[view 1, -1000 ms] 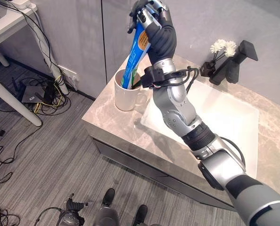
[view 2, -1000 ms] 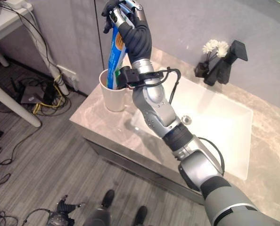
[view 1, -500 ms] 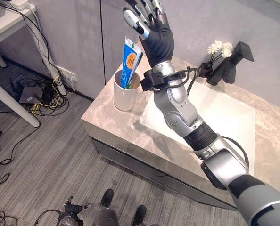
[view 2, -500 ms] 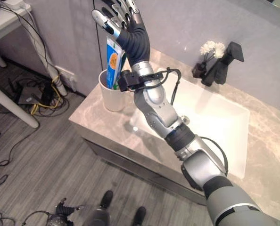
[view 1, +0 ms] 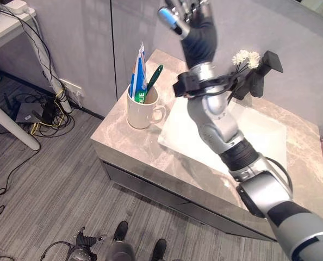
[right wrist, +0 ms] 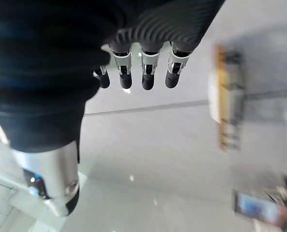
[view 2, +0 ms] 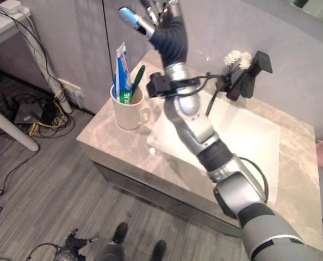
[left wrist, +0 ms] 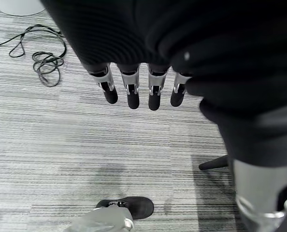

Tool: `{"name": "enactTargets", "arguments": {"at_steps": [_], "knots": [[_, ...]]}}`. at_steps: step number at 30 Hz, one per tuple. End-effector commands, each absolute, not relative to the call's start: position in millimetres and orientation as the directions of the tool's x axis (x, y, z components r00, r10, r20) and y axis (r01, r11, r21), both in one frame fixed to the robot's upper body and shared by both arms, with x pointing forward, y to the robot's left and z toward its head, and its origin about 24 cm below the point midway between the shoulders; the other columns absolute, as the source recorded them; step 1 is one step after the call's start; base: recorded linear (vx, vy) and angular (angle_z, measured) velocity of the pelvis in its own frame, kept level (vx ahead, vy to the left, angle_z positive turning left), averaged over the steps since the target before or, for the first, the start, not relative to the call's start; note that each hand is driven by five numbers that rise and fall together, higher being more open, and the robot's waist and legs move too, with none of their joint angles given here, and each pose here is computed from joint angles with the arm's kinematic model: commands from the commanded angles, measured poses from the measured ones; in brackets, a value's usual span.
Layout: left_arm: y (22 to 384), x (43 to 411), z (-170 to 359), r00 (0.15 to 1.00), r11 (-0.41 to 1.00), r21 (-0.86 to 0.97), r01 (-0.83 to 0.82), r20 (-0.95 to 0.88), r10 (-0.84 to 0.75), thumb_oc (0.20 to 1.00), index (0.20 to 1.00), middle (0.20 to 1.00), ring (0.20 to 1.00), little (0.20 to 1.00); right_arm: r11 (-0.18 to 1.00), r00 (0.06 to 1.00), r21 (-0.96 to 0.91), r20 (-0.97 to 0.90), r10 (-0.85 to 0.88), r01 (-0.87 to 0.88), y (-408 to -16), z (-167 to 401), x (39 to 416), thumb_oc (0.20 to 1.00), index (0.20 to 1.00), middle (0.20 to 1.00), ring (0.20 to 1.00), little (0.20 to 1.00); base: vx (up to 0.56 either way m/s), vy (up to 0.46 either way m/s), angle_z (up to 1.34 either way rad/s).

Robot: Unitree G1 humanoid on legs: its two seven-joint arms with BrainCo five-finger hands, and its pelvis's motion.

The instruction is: Put brush and paste in cup on sink, flatten towel.

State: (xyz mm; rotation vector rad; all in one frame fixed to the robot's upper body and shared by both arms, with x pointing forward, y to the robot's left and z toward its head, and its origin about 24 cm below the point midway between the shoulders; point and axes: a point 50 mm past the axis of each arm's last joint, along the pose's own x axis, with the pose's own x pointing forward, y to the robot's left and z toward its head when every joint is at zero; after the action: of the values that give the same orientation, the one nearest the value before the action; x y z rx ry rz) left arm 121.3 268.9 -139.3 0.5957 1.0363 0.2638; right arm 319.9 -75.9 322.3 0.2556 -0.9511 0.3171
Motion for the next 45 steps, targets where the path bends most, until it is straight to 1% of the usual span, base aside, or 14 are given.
{"name": "enactTargets", "arguments": {"at_steps": [1,3,5,6,13,16,19,23,26,28,34,40,41,45], "knots": [[270.1,105.8,-145.8,0.440,0.811,0.572,0.121,-0.763,0.473,1.000,1.000,1.000,1.000,1.000,0.983,0.422,-0.031,0.901,0.106,-0.180,-113.6,336.6,305.8,1.000,1.000,1.000,1.000,1.000,0.02,0.044,-0.11],[264.4,106.4,-147.4,0.448,0.836,0.538,0.105,-0.776,0.443,1.000,1.000,1.000,1.000,1.000,0.961,0.365,-0.202,0.923,0.122,0.188,-170.9,330.2,287.3,1.000,1.000,1.000,1.000,1.000,0.04,0.059,-0.11],[262.5,108.0,-147.4,0.457,0.844,0.527,0.100,-0.778,0.432,1.000,1.000,1.000,1.000,1.000,0.928,0.369,-0.226,0.923,0.107,0.296,-192.2,326.3,281.2,1.000,1.000,1.000,1.000,1.000,-0.01,0.041,-0.09],[258.5,111.2,-147.2,0.478,0.863,0.498,0.080,-0.779,0.405,1.000,1.000,1.000,1.000,1.000,0.842,0.397,-0.223,0.918,0.011,0.492,-243.0,309.9,265.1,1.000,1.000,1.000,1.000,1.000,-0.01,0.032,-0.29],[265.2,131.0,-134.1,0.547,0.906,0.376,-0.193,-0.726,0.417,1.000,1.000,1.000,1.000,1.000,0.560,0.419,-0.174,0.839,-0.346,0.810,-344.5,254.3,222.9,1.000,1.000,1.000,1.000,1.000,-0.02,-0.024,-0.32],[278.6,150.5,-113.7,0.641,0.896,0.342,-0.283,-0.628,0.442,1.000,1.000,1.000,1.000,1.000,0.326,0.431,-0.303,0.776,-0.460,0.895,-384.0,226.3,203.6,1.000,1.000,1.000,1.000,1.000,-0.03,-0.022,-0.30],[303.0,151.6,-97.8,0.656,0.870,0.328,-0.367,-0.572,0.492,1.000,1.000,1.000,1.000,1.000,0.165,0.564,-0.574,0.640,-0.522,0.802,-414.7,195.1,192.5,1.000,1.000,1.000,1.000,1.000,-0.05,0.007,-0.40],[319.3,151.9,-76.8,0.708,0.868,0.312,-0.386,-0.503,0.496,1.000,1.000,1.000,1.000,1.000,0.189,0.544,-0.610,0.471,-0.695,0.769,-440.5,148.3,165.7,1.000,1.000,1.000,1.000,1.000,-0.01,-0.012,-0.36],[350.2,158.4,-31.7,0.778,0.837,0.378,-0.395,-0.348,0.524,1.000,1.000,1.000,1.000,1.000,0.237,0.400,-0.640,0.120,-0.908,0.731,-460.7,56.0,117.7,1.000,1.000,1.000,1.000,1.000,0.00,-0.026,0.01],[360.1,157.6,-8.0,0.814,0.821,0.433,-0.373,-0.272,0.513,1.000,1.000,1.000,1.000,1.000,0.300,0.395,-0.706,-0.032,-0.918,0.642,-457.1,25.0,96.8,1.000,1.000,1.000,1.000,1.000,-0.01,-0.024,0.12],[373.8,159.3,53.9,0.869,0.779,0.470,-0.414,-0.050,0.492,1.000,1.000,1.000,1.000,1.000,0.643,0.296,-0.649,-0.573,-0.764,0.405,-391.3,-87.1,40.5,1.000,1.000,1.000,1.000,1.000,0.01,-0.045,0.05],[349.9,163.7,77.0,0.937,0.905,0.250,-0.345,0.027,0.349,1.000,1.000,1.000,1.000,1.000,0.836,0.319,-0.547,-0.788,-0.526,0.028,-334.6,-127.5,31.5,1.000,1.000,1.000,1.000,1.000,-0.01,-0.034,0.10],[344.0,166.3,80.3,0.948,0.921,0.228,-0.315,0.039,0.314,0.200,0.200,0.200,0.200,0.200,0.848,0.331,-0.530,-0.795,-0.508,0.027,-328.8,-130.0,36.6,1.000,1.000,1.000,1.000,1.000,0.00,0.000,0.00],[338.4,159.0,89.2,0.971,0.949,0.203,-0.240,0.041,0.237,0.200,0.200,0.200,0.200,0.200,0.874,0.446,-0.482,-0.797,-0.407,-0.064,-311.2,-129.4,52.5,1.000,1.000,1.000,1.000,1.000,0.00,0.000,0.00]]}}
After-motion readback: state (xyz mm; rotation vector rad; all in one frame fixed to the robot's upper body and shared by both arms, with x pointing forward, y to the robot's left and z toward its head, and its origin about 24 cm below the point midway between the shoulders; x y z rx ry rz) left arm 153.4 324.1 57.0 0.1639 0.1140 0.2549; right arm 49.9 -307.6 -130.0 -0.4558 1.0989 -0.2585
